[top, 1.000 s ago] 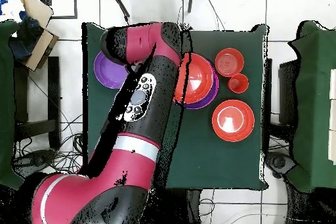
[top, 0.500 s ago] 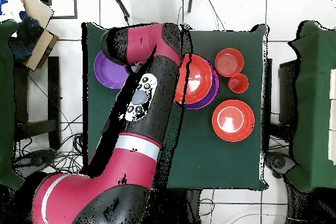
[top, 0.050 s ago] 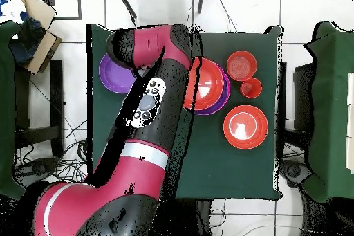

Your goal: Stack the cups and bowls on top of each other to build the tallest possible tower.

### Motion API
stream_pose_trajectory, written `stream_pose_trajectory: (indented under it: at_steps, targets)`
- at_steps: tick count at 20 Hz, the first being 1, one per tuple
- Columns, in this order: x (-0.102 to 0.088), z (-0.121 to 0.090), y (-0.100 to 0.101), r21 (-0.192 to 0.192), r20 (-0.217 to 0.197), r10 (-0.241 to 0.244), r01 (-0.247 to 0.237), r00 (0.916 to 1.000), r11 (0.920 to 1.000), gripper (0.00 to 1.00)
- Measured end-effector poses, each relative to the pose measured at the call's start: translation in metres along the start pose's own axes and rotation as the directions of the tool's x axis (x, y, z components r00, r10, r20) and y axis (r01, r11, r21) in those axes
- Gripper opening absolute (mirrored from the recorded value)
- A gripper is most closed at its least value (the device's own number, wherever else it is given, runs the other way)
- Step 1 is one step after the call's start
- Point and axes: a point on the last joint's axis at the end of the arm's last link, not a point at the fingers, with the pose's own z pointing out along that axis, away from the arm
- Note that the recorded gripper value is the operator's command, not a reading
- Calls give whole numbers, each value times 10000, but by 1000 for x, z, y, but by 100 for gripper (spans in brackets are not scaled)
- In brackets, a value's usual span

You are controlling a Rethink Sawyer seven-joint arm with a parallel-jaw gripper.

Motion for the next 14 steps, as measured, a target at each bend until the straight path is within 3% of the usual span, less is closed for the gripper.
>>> stream_pose_trajectory:
  at_steps: [6, 14]
  targets:
    - [2, -1, -3, 81, -172, 25, -23, 9998, 10000, 0]
    - [17, -4, -34, 199, -668, 363, -350, 9971, 9992, 0]
